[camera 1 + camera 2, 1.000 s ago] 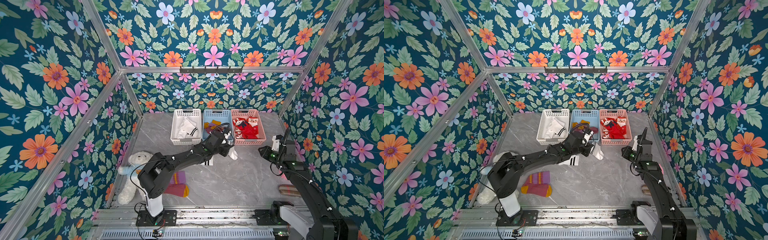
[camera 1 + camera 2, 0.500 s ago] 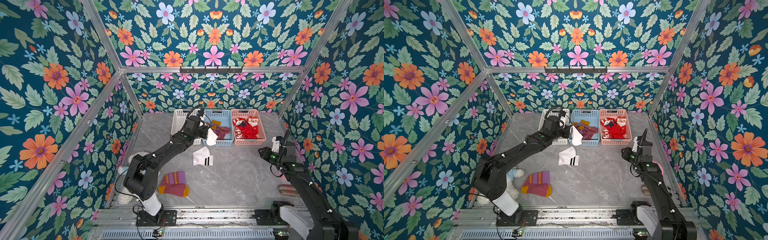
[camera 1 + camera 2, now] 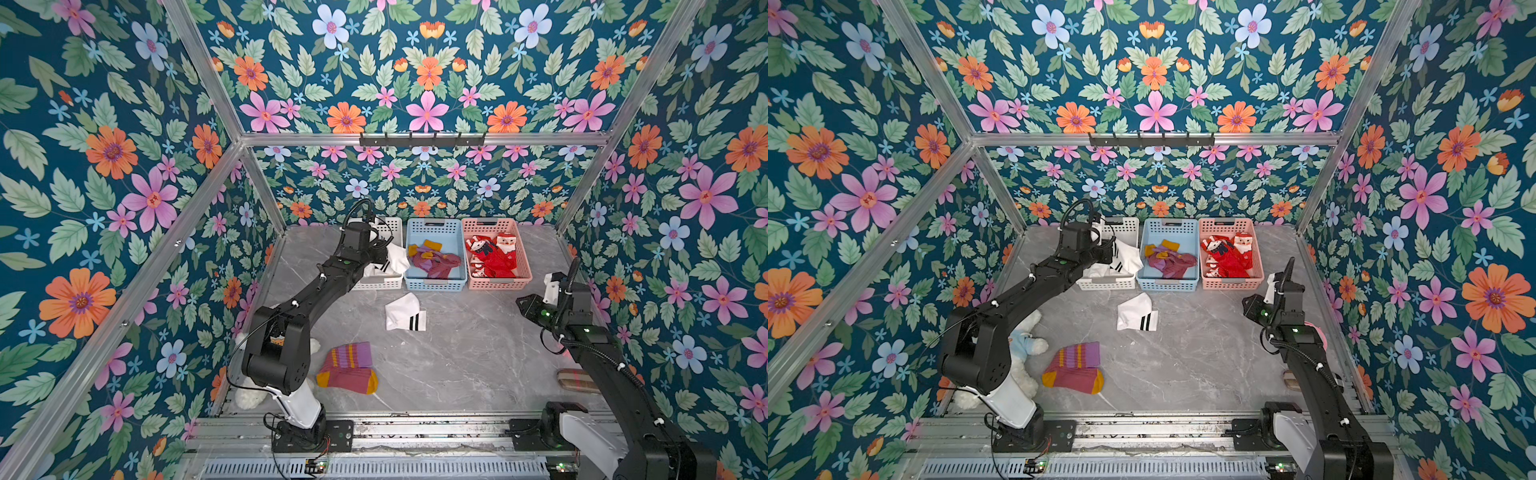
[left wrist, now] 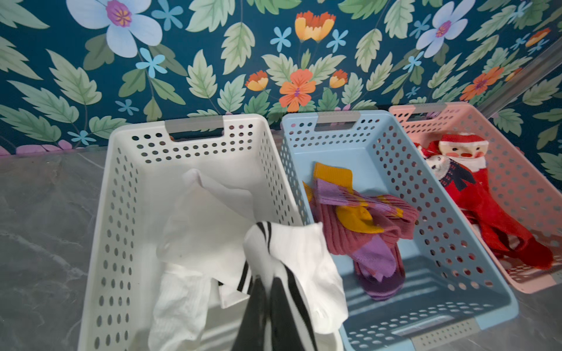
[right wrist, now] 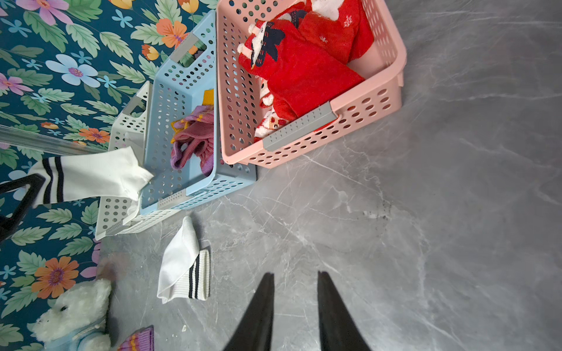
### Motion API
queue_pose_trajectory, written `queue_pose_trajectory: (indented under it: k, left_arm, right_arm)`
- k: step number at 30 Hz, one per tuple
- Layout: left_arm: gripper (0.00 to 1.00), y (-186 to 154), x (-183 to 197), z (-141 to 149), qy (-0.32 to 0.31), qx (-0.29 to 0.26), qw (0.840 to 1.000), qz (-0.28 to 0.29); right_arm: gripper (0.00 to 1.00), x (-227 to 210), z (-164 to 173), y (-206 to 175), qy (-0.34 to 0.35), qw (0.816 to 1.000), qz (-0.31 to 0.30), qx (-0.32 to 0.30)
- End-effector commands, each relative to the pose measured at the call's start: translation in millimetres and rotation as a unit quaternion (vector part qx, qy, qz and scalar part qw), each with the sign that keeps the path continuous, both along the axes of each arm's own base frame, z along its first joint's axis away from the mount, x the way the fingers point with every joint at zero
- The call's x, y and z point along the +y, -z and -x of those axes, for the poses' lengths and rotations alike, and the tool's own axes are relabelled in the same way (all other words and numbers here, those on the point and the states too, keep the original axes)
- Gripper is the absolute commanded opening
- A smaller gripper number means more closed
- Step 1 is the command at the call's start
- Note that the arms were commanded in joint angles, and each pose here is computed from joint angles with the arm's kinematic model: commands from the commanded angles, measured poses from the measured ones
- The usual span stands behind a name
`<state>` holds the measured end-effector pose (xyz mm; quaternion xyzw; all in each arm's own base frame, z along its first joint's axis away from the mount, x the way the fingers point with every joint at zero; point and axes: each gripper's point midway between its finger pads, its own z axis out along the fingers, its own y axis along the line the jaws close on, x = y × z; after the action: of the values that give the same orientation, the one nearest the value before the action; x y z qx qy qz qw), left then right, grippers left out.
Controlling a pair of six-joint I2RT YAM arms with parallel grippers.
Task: Sort the socks into the basket by color
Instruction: Place the sock in the bin.
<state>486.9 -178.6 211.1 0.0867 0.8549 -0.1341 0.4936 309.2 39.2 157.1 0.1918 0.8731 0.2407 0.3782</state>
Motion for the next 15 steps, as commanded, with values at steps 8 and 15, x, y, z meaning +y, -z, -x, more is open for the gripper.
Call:
queue_pose_trajectory:
  k: [8, 15]
  left_arm:
    - [0.0, 30.0, 37.5, -34.4, -0.017, 0.023, 0.999, 0.04]
    - [0.0, 52.7, 50.2, -49.7, -0.032, 0.045, 0.997, 0.049]
  right_arm:
    - [0.28, 2.4, -2.6, -0.9, -0.003, 1.0, -0.009, 0.002]
    - [0.28, 6.3, -4.3, -2.8, -0.014, 1.0, -0.014, -0.002]
